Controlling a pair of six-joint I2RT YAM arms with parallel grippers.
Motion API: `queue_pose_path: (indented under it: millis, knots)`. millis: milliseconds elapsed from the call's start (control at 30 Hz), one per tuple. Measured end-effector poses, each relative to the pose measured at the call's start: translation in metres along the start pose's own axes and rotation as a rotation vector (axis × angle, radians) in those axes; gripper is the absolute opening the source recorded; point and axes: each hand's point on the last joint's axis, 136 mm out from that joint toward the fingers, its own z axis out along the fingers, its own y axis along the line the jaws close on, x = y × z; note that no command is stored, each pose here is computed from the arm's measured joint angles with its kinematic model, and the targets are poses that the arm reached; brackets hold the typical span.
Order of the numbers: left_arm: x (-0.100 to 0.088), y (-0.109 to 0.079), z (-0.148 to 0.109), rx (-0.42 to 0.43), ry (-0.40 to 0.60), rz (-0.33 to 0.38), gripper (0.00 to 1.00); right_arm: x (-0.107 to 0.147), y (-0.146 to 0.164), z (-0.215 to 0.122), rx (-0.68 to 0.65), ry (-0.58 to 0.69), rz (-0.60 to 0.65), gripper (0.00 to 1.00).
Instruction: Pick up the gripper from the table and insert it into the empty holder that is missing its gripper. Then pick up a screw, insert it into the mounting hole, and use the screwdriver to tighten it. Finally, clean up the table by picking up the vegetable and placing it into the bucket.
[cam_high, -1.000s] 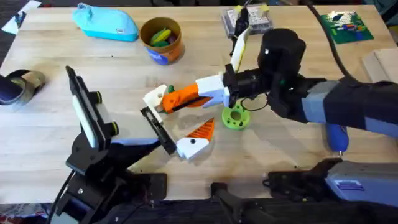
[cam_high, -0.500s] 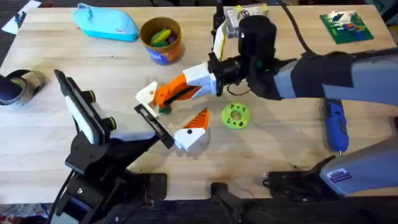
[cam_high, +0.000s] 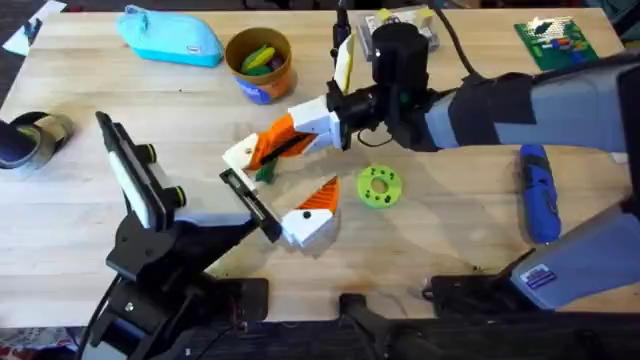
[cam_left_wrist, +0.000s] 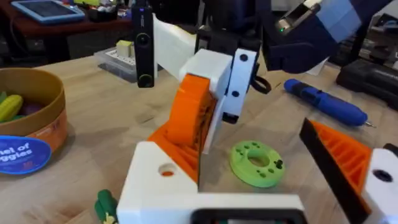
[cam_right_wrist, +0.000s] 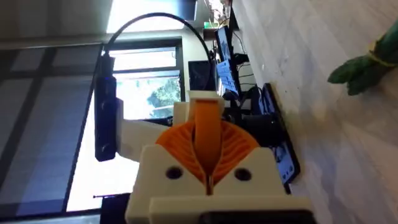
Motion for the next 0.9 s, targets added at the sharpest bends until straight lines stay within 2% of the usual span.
queue_pose_path:
  millis: [300,900]
  knots:
    - [0.000,0.001,0.000,-0.006,-0.001,-0.003,0.994,0.007,0.002,0.014,0.005,0.020,-0.008,0.009]
    - [0.000,0.003,0.000,-0.017,-0.003,0.001,0.994,0.004,0.003,0.016,0.000,0.010,-0.030,0.013]
